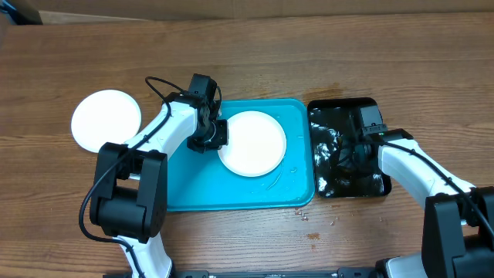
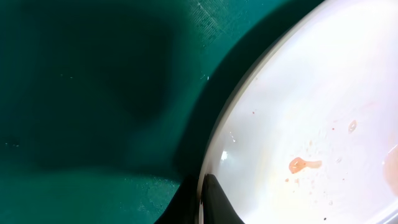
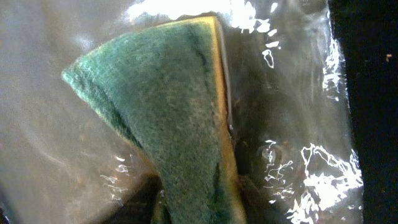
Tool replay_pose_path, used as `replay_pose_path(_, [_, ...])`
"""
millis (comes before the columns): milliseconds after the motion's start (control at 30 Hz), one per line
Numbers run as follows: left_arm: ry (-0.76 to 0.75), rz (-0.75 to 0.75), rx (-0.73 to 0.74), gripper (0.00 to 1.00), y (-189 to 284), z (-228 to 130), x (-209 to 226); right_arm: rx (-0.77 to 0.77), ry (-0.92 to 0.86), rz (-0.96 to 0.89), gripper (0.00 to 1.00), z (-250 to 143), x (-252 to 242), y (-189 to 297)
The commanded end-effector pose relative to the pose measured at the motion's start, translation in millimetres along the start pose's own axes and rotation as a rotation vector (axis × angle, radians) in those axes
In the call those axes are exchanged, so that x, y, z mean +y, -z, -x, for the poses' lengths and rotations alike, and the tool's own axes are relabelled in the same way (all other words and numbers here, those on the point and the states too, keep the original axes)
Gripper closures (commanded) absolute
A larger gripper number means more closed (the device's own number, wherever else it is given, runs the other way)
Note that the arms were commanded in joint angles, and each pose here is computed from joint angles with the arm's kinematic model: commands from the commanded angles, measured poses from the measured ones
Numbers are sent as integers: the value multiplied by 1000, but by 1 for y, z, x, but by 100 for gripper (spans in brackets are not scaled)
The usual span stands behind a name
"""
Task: Clean dirty plates on tray and stack at the side
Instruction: 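Return the sponge to the black tray and rinse it with the right gripper, then lift the white plate with the left gripper and tip it over the black tray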
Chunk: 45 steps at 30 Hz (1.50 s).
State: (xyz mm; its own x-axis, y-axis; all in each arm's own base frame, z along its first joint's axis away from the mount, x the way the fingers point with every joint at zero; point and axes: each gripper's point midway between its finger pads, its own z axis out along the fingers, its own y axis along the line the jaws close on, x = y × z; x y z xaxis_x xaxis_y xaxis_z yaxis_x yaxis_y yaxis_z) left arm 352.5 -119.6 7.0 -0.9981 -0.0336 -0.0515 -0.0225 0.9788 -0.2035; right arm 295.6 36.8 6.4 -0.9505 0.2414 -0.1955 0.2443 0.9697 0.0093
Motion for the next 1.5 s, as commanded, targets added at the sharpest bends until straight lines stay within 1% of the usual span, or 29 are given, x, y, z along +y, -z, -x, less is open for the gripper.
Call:
replay_pose_path(0, [-47,47,33,96,-13,-8,9,-16,1,12,28,13,5,17])
replay_pose_path(33, [-55,46,29,96,-12,-6,8,-13,1,10,24,16,6,22])
replay_pose_path(67, [-58,45,25,96,-11,-5,8,-13,2,7,22,20,6,29])
replay_pose_path(100, [-59,43,20,96,-8,-3,7,-14,3,5,14,24,7,35])
replay_pose_path(200, [-61,65,-10,96,3,6,7,-30,23,3,6,39,11,56])
replay_pose_path(233, [-61,80,-28,96,9,10,8,-43,20,0,0,46,11,64])
replay_pose_path(333, [-35,116,-103,96,31,23,10,-95,-7,-26,0,66,5,82])
replay_pose_path(467, [-5,93,-193,96,59,34,2,-140,-98,-22,0,84,-9,87])
replay_pose_path(633, [29,58,-286,96,90,41,-6,-165,-279,-46,0,100,-54,86])
replay_pose_path(767, [33,24,-340,96,103,47,-16,-172,-379,-72,0,105,-91,86])
replay_pose_path(900, [20,9,-362,96,106,51,-25,-174,-427,-85,0,105,-109,86])
replay_pose_path(1000, [-6,-11,-398,96,109,58,-37,-175,-438,-88,0,106,-113,86])
replay_pose_path(1167, [-76,-44,-475,96,120,68,-71,-175,-437,-88,0,106,-113,87])
replay_pose_path(1367, [-173,-78,-623,96,139,79,-126,-175,-437,-88,0,106,-113,87])
replay_pose_path(1467, [-213,-66,-702,96,145,80,-151,-175,-437,-88,0,106,-113,87])
